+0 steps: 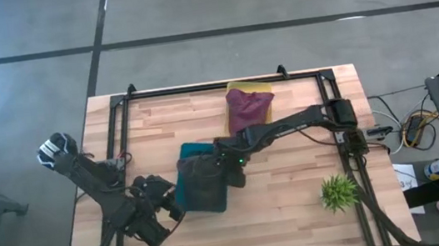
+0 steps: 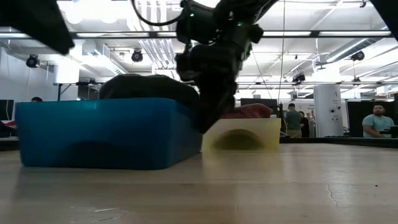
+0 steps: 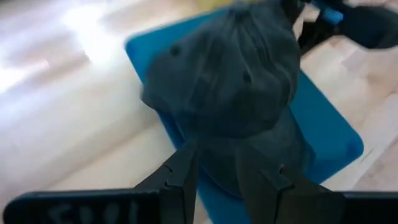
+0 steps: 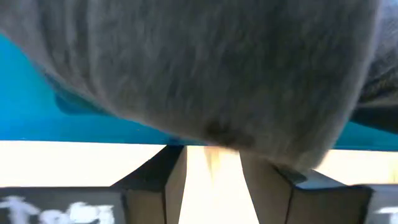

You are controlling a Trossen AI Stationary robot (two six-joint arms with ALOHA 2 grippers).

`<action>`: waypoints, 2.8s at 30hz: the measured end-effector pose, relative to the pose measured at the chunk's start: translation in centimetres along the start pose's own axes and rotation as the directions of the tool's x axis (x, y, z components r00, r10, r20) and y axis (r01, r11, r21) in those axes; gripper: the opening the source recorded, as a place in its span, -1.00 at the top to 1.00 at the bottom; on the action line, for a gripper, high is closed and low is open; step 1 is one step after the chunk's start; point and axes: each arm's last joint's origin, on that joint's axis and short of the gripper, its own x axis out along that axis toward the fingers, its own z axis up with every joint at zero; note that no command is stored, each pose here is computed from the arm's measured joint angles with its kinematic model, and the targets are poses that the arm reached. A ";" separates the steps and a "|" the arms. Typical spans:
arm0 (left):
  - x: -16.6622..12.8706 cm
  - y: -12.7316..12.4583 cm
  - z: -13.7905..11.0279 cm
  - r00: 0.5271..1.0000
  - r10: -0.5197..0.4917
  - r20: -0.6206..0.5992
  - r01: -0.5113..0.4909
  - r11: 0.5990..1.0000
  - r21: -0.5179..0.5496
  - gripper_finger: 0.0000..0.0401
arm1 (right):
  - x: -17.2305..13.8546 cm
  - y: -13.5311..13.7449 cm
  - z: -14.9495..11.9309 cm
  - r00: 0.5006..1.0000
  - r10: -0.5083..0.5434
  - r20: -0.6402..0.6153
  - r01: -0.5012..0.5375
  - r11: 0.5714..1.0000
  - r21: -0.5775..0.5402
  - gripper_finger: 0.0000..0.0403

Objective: Pick & Place hat
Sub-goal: Adjust the yellow bin, then return to Home Position

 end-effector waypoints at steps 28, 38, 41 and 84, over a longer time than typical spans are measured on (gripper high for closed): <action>0.4 -0.4 -6.5 0.969 -0.148 -0.196 0.168 0.981 0.093 0.50 | -5.8 -8.3 0.1 0.946 -0.306 -0.111 0.280 0.939 -0.201 0.29; 1.9 0.0 -7.7 0.970 -0.164 -0.181 0.183 0.979 0.094 0.50 | -4.6 -8.2 -0.1 0.952 -0.269 -0.145 0.241 0.953 -0.185 0.29; 2.7 0.3 -8.0 0.971 -0.179 -0.158 0.192 0.979 0.073 0.50 | -5.2 -7.5 -0.3 0.956 -0.255 -0.145 0.228 0.957 -0.181 0.29; 2.7 -1.5 -1.9 0.946 -0.300 -0.121 0.322 0.910 0.262 0.50 | -9.6 6.2 -3.3 0.999 -0.047 0.016 0.050 0.959 -0.279 0.29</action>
